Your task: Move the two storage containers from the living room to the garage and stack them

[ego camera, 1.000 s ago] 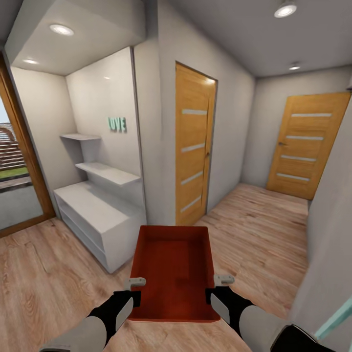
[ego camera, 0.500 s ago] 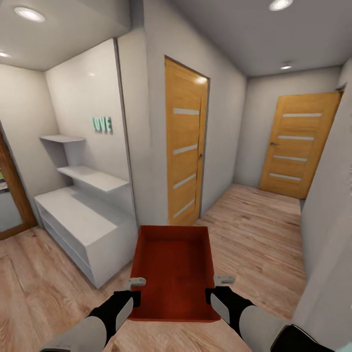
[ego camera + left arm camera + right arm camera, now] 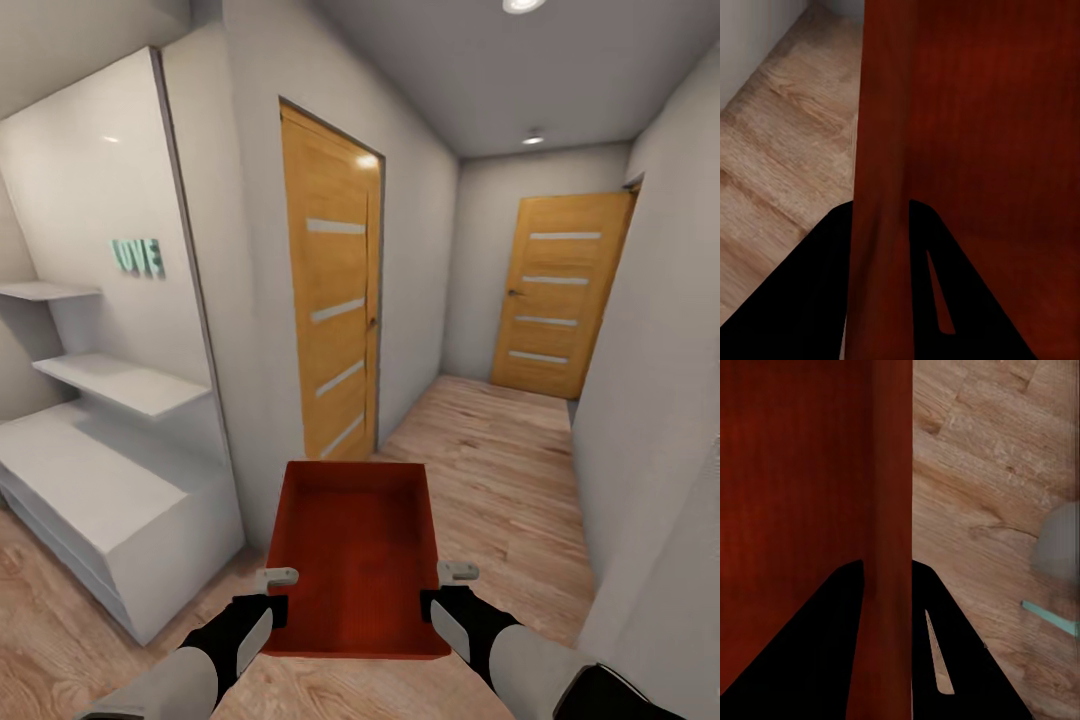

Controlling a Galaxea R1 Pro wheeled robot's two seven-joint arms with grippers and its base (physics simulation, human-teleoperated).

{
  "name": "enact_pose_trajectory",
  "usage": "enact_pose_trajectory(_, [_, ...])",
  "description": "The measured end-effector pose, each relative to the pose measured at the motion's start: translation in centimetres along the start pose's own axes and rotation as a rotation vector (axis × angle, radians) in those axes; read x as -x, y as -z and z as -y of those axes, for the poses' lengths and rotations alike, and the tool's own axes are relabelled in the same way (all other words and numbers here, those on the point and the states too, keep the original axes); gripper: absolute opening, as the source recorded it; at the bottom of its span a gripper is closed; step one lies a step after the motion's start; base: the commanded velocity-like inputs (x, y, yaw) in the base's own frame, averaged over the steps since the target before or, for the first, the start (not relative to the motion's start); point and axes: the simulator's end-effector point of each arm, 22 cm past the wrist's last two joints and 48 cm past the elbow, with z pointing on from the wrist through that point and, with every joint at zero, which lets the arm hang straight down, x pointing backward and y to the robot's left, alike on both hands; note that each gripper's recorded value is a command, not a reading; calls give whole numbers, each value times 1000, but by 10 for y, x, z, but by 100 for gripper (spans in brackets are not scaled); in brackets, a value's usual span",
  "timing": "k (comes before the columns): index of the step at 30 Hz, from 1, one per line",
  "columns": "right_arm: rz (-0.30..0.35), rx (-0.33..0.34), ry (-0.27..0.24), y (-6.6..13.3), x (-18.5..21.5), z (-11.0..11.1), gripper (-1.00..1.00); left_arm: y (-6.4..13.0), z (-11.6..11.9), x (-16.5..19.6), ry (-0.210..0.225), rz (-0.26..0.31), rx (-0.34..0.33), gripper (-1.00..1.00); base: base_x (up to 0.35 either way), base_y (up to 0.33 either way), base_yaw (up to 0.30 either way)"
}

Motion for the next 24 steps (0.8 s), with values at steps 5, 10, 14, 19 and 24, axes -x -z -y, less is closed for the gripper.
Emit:
enact_pose_trajectory(5, [0, 0, 0, 0, 0, 0, -100, 0, 0, 0, 0, 0, 0, -100, 322, 0, -247])
enact_pose_trajectory(10, [0, 0, 0, 0, 0, 0, -100, 0, 0, 0, 0, 0, 0, -100, 322, 0, -247])
enact_pose_trajectory(14, [0, 0, 0, 0, 0, 0, -100, 0, 0, 0, 0, 0, 0, -100, 322, 0, -247])
enact_pose_trajectory(19, [1, 0, 0, 0, 0, 0, -100, 0, 0, 0, 0, 1, 0, -100, 323, 0, -247])
enact_pose_trajectory(24, [0, 0, 0, 0, 0, 0, -100, 0, 0, 0, 0, 0, 0, -100, 323, 0, -243])
